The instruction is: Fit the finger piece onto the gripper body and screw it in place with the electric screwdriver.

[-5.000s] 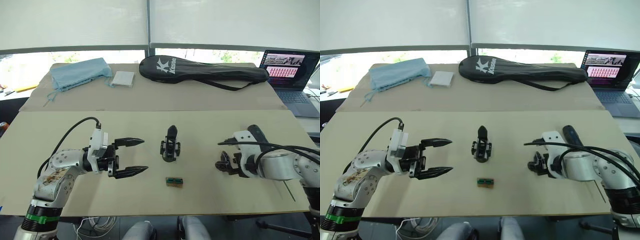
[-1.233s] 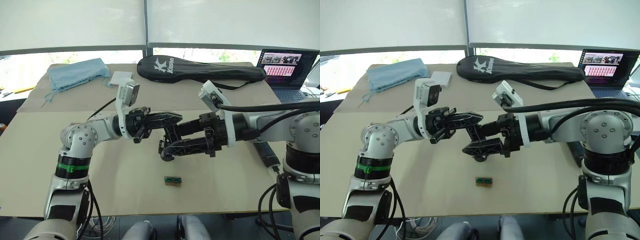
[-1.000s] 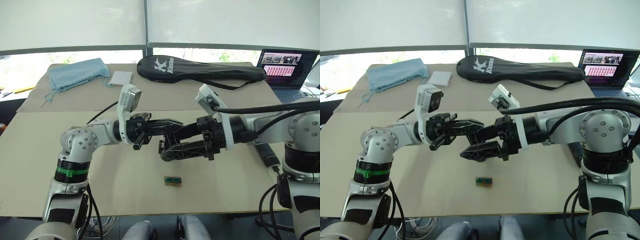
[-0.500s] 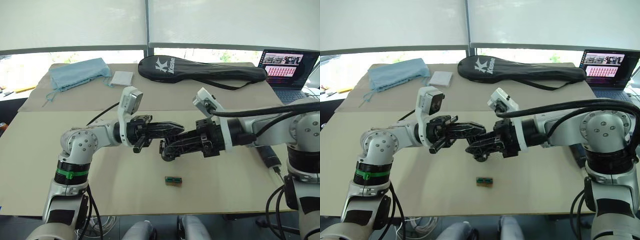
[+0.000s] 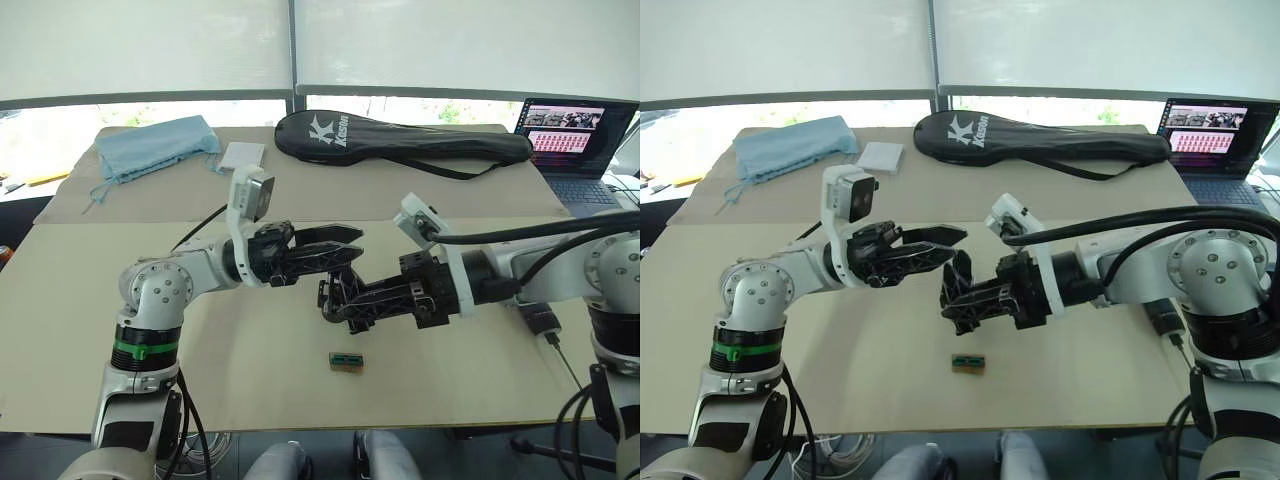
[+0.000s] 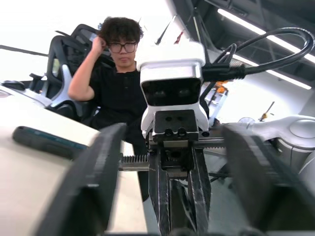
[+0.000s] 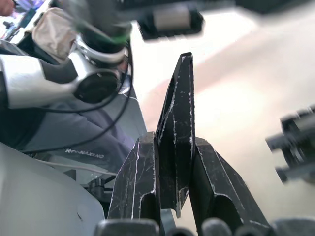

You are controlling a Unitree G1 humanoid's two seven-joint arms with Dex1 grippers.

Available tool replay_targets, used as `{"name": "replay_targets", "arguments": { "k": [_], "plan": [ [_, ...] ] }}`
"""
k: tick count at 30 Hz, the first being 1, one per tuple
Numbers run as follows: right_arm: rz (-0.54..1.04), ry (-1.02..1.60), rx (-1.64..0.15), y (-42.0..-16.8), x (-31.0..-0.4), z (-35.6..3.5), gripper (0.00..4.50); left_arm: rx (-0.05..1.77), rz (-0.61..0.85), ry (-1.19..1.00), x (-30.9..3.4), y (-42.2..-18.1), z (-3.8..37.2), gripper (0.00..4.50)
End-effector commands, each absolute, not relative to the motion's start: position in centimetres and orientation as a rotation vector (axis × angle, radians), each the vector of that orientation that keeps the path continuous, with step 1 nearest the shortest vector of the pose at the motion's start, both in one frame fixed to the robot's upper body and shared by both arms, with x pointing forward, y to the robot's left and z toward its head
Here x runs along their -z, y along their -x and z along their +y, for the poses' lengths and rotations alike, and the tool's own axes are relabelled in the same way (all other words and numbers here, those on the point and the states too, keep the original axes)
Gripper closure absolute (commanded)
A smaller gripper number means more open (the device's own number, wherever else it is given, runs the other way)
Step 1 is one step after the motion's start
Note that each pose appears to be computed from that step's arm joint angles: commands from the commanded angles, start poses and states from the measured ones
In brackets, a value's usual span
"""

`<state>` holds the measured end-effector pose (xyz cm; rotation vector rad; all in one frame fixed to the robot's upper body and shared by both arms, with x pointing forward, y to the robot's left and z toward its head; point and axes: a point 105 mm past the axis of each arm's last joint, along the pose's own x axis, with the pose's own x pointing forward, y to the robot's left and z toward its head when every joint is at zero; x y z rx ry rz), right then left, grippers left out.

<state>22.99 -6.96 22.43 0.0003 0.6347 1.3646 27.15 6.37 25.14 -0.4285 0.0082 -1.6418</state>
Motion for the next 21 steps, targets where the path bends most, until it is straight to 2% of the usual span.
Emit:
{"name": "replay_targets", "arguments": {
  "k": [1, 3, 6, 11, 15, 18, 21],
  "plan": [
    [0.485, -0.048, -1.392, -22.8, -24.6, -7.7, 4.11, 1.558, -0.115, 0.308, -26.3, -28.0, 8.8, 0.00],
    [0.426, -0.169, -1.331, -24.1, -25.0, -9.0, 4.11, 1.474, -0.139, 0.064, -24.7, -29.1, 10.9, 0.00],
    [0.297, -0.178, -1.284, -24.6, -24.3, -11.2, 4.11, 1.286, -0.193, -0.070, -23.8, -31.4, 15.3, 0.00],
    [0.123, -0.086, -1.287, -24.7, -24.2, -11.5, 4.11, 1.250, -0.043, -0.274, -18.4, -31.8, 18.2, 0.00],
    [0.002, 0.017, -1.265, -25.1, -23.9, -11.1, 4.11, 1.342, 0.103, -0.314, -13.8, -30.4, 18.1, 0.00],
    [-0.135, 0.032, -1.301, -24.5, -24.7, -10.2, 4.11, 1.397, 0.088, -0.307, -12.1, -30.2, 16.1, 0.00],
    [-0.209, 0.083, -1.330, -23.8, -24.5, -9.4, 4.11, 1.447, 0.081, -0.281, -10.9, -30.0, 14.3, 0.00]
  ]
}}
